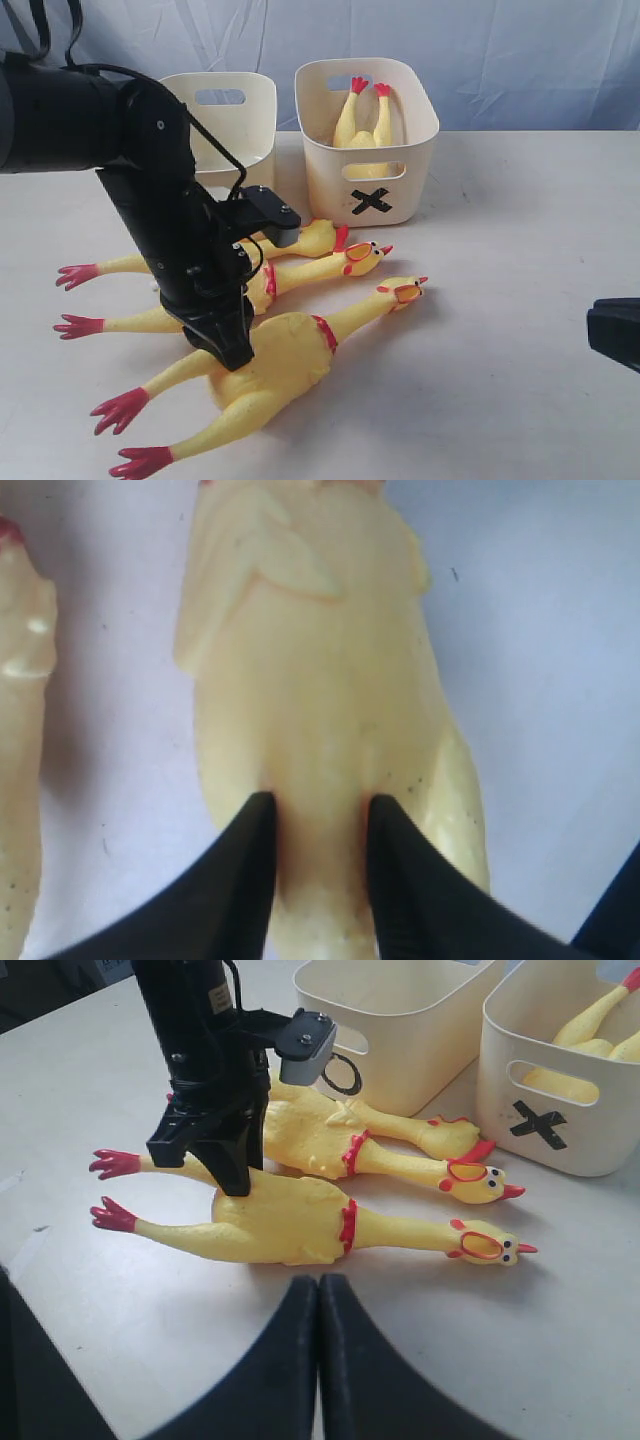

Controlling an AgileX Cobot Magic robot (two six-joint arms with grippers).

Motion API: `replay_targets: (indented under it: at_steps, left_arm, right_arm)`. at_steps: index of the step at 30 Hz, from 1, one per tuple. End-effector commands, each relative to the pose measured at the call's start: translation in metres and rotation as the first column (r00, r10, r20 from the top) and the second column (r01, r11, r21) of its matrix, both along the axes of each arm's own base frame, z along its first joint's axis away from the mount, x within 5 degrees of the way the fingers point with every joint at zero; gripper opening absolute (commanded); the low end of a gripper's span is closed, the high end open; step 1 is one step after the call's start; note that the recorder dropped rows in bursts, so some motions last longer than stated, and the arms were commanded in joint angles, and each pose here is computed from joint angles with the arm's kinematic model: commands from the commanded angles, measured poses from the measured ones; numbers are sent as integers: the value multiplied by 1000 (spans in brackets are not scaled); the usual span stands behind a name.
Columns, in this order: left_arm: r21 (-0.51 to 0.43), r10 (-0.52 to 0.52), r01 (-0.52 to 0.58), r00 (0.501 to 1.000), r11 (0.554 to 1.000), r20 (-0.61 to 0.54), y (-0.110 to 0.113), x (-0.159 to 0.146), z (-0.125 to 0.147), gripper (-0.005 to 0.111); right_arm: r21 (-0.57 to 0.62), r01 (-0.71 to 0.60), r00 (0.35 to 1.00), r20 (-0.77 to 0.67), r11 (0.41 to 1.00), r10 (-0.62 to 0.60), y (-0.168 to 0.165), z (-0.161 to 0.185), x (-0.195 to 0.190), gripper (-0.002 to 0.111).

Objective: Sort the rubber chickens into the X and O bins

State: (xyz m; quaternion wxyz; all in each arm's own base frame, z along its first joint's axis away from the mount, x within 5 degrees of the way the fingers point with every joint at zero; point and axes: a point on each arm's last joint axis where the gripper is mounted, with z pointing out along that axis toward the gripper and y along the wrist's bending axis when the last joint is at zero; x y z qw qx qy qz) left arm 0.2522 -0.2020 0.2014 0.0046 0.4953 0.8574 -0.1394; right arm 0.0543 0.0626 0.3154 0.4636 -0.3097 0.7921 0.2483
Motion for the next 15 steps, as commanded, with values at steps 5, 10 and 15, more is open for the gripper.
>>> replay_targets:
  at_steps: [5, 10, 15]
  left_arm:
    - [-74, 14, -8, 997, 997, 76, 1, -7, 28, 0]
    - [-126, 44, -28, 991, 992, 129, -1, -5, 36, 0]
    - [-138, 48, -28, 989, 990, 142, -1, -5, 40, 0]
  right_arm:
    - [1, 1, 1000, 4, 1000, -1, 0, -1, 0, -1]
    - [1, 1, 1000, 4, 1000, -1, 0, -1, 0, -1]
    - [1, 1, 1000, 4, 1000, -1, 0, -1, 0, -1]
